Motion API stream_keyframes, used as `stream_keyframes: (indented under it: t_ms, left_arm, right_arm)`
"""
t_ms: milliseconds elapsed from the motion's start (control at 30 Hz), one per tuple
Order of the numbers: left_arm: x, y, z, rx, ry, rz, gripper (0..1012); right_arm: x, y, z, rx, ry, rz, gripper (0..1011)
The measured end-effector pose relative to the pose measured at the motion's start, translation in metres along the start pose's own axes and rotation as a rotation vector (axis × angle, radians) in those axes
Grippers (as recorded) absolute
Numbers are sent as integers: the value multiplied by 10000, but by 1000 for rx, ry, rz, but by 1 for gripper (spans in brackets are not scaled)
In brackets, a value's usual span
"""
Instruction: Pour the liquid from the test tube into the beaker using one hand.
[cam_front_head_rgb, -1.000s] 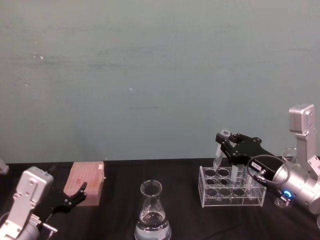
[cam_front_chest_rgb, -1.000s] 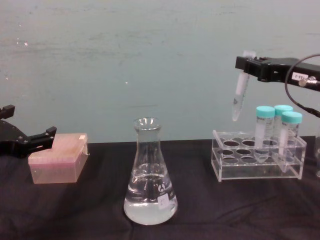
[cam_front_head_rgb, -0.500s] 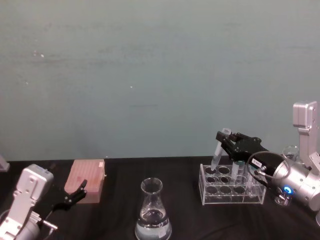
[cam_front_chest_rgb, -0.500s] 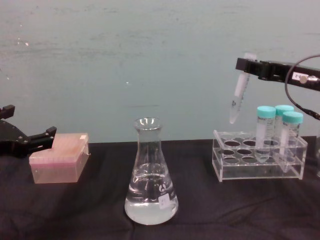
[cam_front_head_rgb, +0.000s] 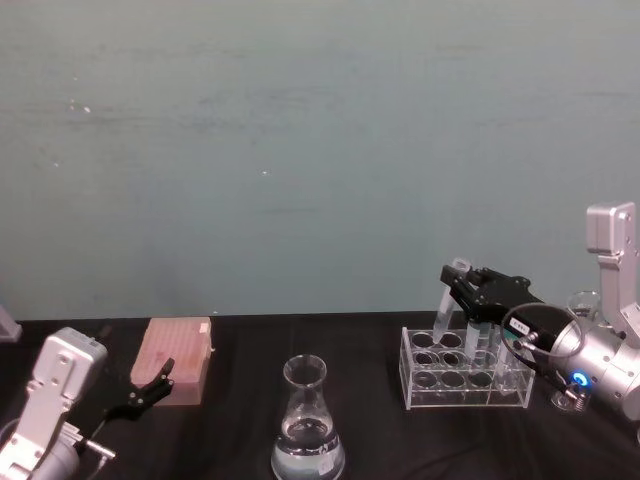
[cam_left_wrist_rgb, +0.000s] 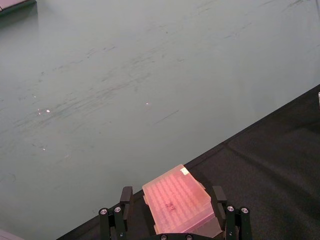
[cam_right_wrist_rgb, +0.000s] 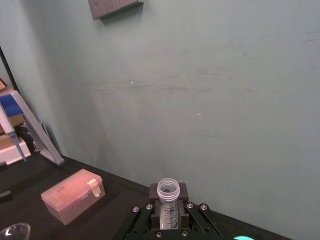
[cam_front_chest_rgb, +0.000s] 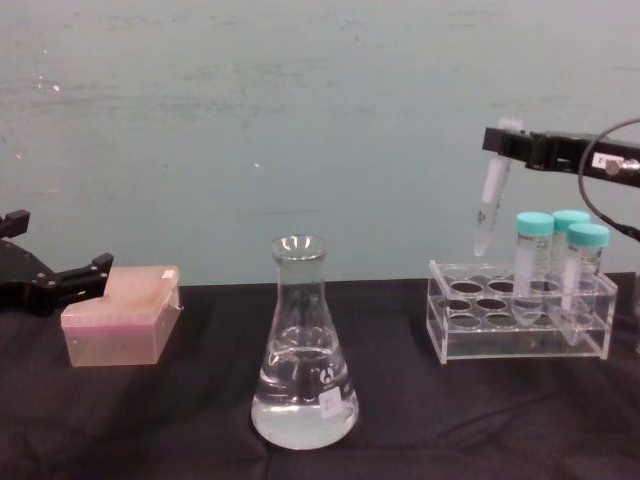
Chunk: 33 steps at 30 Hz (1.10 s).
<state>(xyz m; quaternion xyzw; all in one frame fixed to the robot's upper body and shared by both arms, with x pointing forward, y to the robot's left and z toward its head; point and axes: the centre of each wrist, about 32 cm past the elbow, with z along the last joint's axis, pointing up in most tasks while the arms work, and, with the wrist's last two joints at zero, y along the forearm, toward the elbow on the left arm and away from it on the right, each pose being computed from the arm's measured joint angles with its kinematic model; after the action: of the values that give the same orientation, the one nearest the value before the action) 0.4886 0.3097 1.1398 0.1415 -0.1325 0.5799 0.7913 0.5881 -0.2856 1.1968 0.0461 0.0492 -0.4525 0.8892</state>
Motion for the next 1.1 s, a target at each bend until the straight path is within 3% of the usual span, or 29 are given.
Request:
stream_keyframes:
  t_ms: [733,1100]
  left_arm:
    - [0,0,0,0,0,0,1000]
    - [0,0,0,0,0,0,1000]
  right_arm:
    - [21,50,-113,-48,21,6,199]
    - [17,106,-168,-59,2,6,199]
